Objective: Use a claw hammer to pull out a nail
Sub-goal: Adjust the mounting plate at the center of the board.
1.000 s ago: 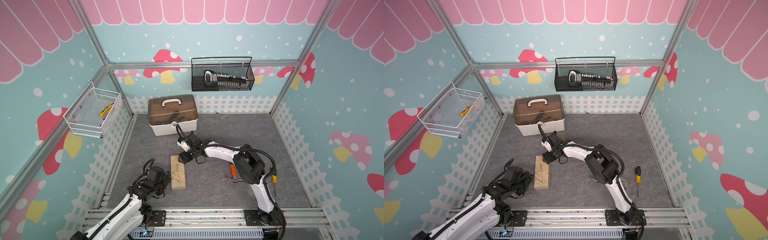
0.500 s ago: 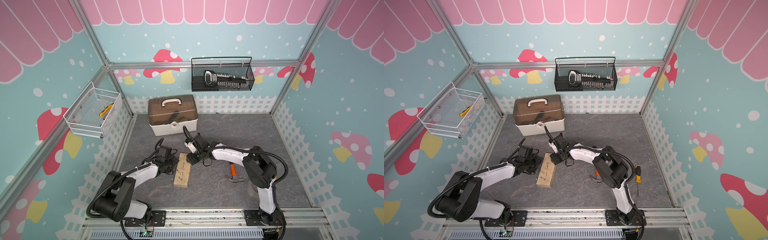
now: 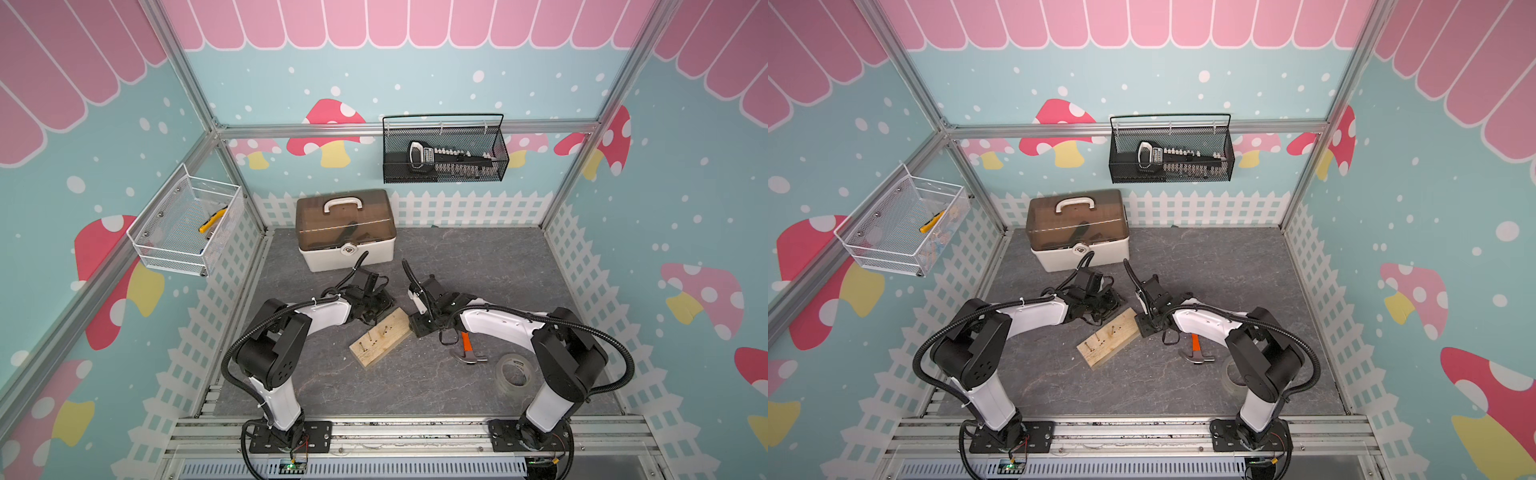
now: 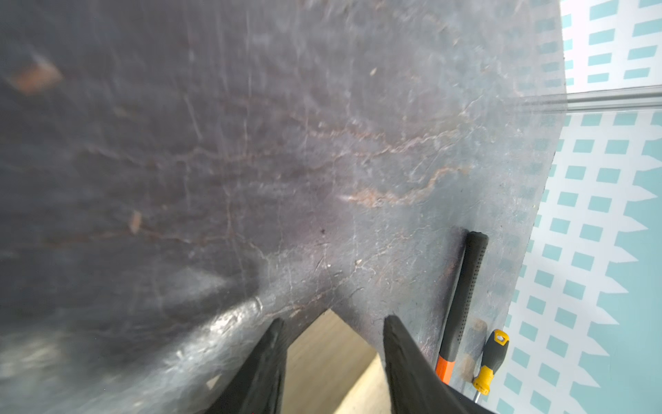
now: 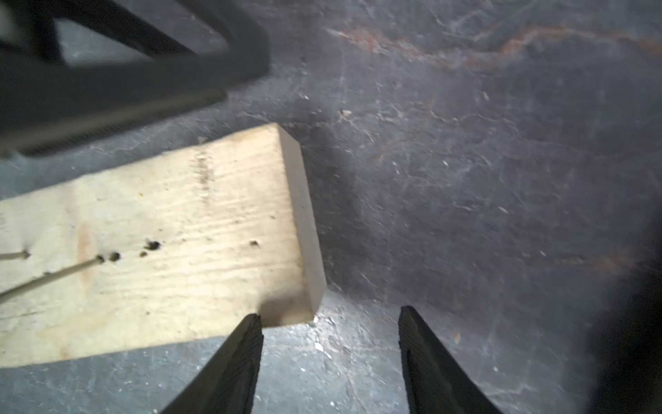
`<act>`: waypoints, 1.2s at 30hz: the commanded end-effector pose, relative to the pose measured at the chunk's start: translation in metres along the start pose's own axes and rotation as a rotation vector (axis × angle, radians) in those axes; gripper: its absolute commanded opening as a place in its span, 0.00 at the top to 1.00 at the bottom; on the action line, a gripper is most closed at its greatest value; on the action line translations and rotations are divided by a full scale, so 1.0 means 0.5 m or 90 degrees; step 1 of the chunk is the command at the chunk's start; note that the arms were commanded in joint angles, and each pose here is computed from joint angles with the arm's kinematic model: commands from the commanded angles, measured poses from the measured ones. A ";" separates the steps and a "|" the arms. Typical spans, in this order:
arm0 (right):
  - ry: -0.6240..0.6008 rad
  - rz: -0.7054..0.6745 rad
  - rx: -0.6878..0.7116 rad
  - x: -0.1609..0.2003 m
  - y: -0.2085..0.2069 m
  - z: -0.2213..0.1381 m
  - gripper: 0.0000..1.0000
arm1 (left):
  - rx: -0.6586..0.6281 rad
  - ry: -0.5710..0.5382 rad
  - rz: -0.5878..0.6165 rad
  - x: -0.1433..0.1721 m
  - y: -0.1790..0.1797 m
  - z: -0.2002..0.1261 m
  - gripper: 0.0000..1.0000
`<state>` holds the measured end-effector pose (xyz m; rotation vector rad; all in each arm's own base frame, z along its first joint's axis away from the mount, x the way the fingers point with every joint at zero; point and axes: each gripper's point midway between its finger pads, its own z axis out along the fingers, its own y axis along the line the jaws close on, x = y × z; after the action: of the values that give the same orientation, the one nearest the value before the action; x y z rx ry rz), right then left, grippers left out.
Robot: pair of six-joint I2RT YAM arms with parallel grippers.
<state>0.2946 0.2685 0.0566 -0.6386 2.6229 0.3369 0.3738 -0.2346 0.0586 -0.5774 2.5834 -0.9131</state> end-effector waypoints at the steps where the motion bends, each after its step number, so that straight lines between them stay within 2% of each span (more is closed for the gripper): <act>1: -0.012 0.012 0.003 -0.009 -0.007 -0.016 0.39 | -0.042 -0.041 -0.015 -0.058 0.053 -0.080 0.53; 4: -0.024 0.005 -0.024 -0.035 0.012 -0.018 0.38 | -0.081 -0.090 -0.056 -0.082 0.126 -0.164 0.51; 6: -0.030 -0.001 -0.036 -0.054 0.021 -0.016 0.36 | -0.118 -0.112 -0.072 -0.069 0.169 -0.217 0.49; 10: -0.030 -0.006 -0.046 -0.080 0.029 0.000 0.35 | -0.168 -0.124 -0.090 0.002 0.230 -0.295 0.50; 13: -0.025 -0.003 -0.051 -0.089 0.032 0.006 0.35 | -0.217 -0.090 -0.109 0.077 0.296 -0.320 0.52; 15: -0.028 -0.004 -0.053 -0.095 0.034 0.007 0.34 | -0.217 -0.051 -0.114 0.124 0.312 -0.316 0.58; 19: -0.023 -0.007 -0.066 -0.101 0.042 0.015 0.34 | -0.212 -0.021 -0.099 0.178 0.305 -0.300 0.62; 23: -0.010 -0.007 -0.080 -0.095 0.050 0.027 0.35 | -0.122 0.000 -0.111 0.203 0.260 -0.248 0.64; 29: 0.008 -0.005 -0.092 -0.073 0.054 0.033 0.40 | -0.122 0.002 -0.096 0.198 0.244 -0.209 0.67; 36: 0.035 0.018 -0.080 -0.029 0.039 0.036 0.42 | -0.116 0.000 -0.067 0.159 0.210 -0.162 0.67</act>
<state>0.3152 0.3076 0.0585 -0.6748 2.6288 0.5142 0.2147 -0.1429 0.0230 -0.8122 2.7481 -0.6506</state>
